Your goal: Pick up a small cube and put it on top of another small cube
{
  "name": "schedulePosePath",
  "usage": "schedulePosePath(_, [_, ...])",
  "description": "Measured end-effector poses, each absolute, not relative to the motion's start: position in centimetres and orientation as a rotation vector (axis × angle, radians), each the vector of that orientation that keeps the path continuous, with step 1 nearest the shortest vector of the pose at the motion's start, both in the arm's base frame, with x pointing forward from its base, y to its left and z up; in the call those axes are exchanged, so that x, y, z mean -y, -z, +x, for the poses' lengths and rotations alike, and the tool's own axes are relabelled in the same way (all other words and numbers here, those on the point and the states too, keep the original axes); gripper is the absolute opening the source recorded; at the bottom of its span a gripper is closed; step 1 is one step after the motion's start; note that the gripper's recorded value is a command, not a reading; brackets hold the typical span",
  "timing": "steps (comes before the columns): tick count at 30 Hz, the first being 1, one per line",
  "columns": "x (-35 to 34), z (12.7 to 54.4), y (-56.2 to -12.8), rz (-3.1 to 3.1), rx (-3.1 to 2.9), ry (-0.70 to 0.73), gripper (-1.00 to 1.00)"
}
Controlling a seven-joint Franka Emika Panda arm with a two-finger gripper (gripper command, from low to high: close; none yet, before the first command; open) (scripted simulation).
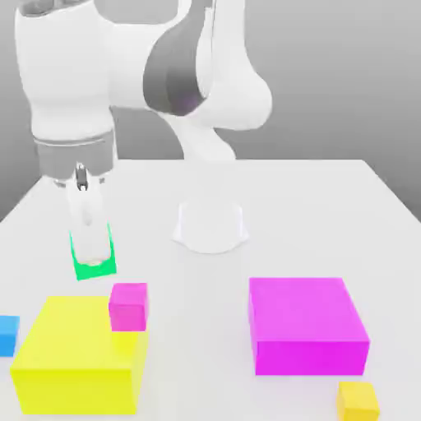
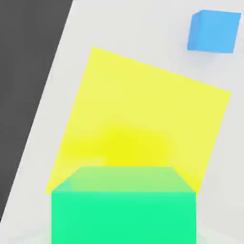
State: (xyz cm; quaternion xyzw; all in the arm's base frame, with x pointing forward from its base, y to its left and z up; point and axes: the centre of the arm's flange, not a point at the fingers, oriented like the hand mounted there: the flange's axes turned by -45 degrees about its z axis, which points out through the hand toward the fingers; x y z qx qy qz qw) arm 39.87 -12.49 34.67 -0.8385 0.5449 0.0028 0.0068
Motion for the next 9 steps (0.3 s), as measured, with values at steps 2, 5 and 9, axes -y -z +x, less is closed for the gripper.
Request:
schedulePosePath(2, [12.2, 39.4, -33.0, -2.651, -1.677, -0.001, -1.00])
schedulePosePath(5, [12.1, 39.3, -29.2, -2.661, -1.668, 0.001, -1.00])
schedulePosePath(9, [12.1, 39.2, -28.2, -2.661, -1.667, 0.001, 1.00])
